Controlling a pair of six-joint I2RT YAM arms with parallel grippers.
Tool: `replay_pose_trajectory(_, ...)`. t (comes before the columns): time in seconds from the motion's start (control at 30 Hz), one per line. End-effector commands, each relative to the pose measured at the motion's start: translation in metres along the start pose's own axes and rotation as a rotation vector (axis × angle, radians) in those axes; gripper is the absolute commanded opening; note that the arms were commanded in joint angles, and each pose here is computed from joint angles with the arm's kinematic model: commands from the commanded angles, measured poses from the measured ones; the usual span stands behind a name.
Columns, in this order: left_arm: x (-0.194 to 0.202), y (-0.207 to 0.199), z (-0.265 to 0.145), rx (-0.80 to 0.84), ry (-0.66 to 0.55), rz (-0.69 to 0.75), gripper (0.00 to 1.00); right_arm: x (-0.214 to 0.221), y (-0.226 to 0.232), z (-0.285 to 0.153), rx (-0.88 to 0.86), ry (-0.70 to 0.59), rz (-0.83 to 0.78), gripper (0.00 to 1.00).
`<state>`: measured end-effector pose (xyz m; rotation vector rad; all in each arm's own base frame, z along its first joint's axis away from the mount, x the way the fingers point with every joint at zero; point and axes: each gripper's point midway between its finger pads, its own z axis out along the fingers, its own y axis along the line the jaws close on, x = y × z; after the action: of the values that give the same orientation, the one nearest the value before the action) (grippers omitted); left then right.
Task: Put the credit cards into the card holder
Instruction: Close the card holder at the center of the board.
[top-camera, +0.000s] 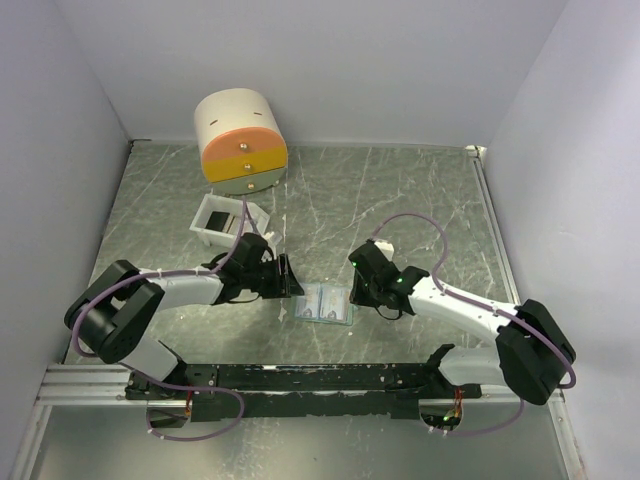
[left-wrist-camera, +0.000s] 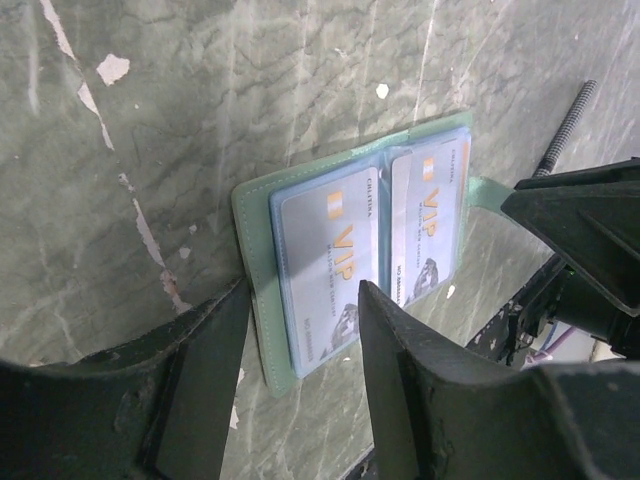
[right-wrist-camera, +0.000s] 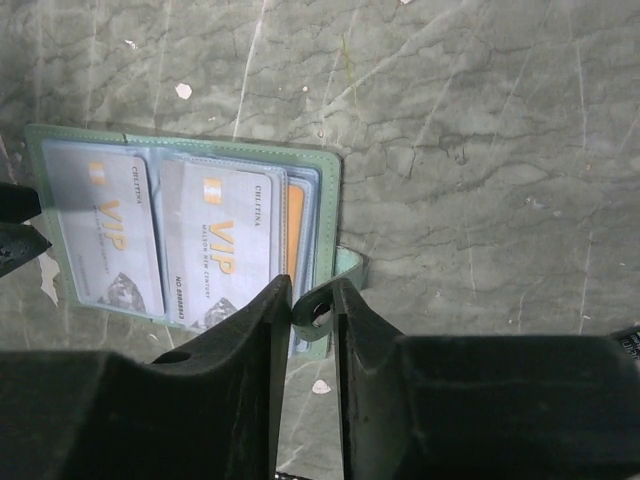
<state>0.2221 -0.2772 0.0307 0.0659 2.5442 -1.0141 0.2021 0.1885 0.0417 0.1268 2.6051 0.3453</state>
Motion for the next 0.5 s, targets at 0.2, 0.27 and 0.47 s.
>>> replay_pose_trajectory(0.2,-0.012,-0.042,-0.006,0.189,0.0,-0.007,0.52,0.005,-0.006,0.007,0.015,0.001,-0.004,0.15)
replay_pose_trajectory(0.27,-0.012,-0.047,-0.007,0.214,0.006,-0.009,0.5,0.004,-0.005,0.006,0.013,-0.003,-0.004,0.15)
replay_pose_trajectory(0.47,-0.009,-0.06,-0.009,0.294,0.02,-0.027,0.45,0.008,-0.005,0.008,0.003,0.008,-0.003,0.13)
